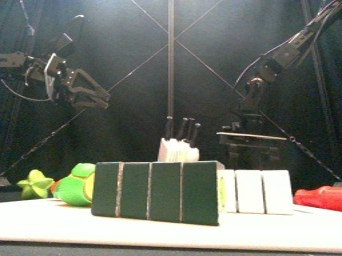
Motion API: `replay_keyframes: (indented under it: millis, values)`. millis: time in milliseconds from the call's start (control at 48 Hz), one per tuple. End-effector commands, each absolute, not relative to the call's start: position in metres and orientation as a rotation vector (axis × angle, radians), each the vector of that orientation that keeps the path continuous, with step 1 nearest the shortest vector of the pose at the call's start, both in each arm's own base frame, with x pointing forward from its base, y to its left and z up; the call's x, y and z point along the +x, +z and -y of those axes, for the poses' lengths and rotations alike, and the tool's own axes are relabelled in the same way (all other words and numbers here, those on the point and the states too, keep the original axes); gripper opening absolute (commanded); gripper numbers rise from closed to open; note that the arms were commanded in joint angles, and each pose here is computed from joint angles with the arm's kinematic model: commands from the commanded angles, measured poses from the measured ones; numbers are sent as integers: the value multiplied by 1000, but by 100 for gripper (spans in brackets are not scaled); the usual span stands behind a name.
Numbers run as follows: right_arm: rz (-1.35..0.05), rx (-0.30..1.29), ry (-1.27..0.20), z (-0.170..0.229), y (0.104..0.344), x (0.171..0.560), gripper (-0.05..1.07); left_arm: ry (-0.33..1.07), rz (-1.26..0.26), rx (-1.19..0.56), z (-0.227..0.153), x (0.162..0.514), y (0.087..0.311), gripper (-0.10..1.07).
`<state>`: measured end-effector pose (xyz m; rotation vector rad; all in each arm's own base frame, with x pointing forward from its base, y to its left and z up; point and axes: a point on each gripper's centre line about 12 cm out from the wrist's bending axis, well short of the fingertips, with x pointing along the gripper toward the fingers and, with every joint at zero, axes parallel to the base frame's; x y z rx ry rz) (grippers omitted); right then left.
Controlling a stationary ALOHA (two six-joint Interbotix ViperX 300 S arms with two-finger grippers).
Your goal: Grab peas
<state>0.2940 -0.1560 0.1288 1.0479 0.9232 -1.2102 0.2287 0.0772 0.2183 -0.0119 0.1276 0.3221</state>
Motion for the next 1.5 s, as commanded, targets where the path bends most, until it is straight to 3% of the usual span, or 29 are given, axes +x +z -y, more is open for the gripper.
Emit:
replay_keyframes:
  millis: [0, 458, 833, 1229, 1479]
  values:
    - [-898, 1047, -1200, 159, 135, 300, 95, 324, -111, -8, -78, 231, 223, 85]
    - [-941, 1036, -1218, 160, 120, 302, 92, 324, -114, -9, -78, 230, 222, 85]
    - [-943, 1021, -1217, 161, 119, 303, 68, 324, -116, -10, -78, 230, 222, 85]
    - [-855, 996, -1193, 163, 162, 303, 65, 325, -114, -11, -78, 230, 222, 85]
    - [-853, 975, -1197, 163, 168, 300, 65, 325, -114, -11, -78, 230, 223, 85]
